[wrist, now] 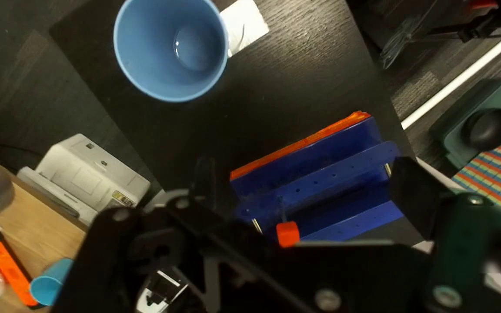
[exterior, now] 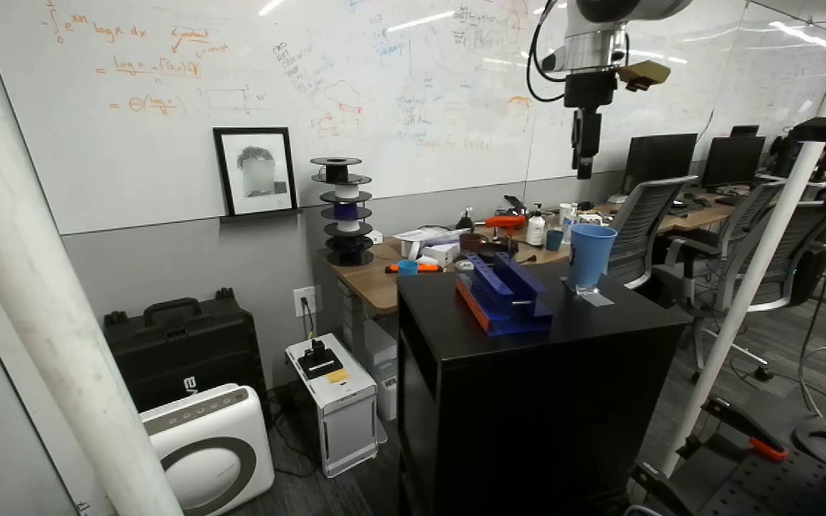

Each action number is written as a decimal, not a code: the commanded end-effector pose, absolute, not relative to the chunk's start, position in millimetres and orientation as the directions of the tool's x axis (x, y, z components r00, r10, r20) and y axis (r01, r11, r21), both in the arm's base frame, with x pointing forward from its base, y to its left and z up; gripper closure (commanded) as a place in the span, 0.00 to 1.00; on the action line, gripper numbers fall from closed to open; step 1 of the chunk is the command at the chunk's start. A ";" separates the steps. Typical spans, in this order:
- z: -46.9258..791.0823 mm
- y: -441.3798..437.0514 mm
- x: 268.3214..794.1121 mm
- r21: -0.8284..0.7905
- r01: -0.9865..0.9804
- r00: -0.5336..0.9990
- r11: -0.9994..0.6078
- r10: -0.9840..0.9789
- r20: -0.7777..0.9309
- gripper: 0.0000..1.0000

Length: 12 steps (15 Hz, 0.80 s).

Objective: Take the orange wrench out of the toolbox and place it inside the big blue cup on the right

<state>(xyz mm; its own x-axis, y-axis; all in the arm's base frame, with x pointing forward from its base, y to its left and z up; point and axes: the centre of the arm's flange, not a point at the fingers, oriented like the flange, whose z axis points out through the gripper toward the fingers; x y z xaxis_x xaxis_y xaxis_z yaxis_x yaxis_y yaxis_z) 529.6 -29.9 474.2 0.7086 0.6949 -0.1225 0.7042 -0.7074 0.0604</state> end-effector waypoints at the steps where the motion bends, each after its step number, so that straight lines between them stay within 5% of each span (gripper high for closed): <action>1: 459.7 -10.1 598.6 0.036 0.818 0.572 -0.574 0.806 -0.151 0.00; 12: 400.4 52.0 645.1 0.012 0.909 0.411 -0.417 0.890 -0.199 0.00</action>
<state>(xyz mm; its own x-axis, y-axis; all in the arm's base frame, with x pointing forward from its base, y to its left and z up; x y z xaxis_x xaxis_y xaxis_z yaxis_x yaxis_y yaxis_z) 637.8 36.4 396.4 0.4386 0.8811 -0.1767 0.8945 -0.4471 -0.0090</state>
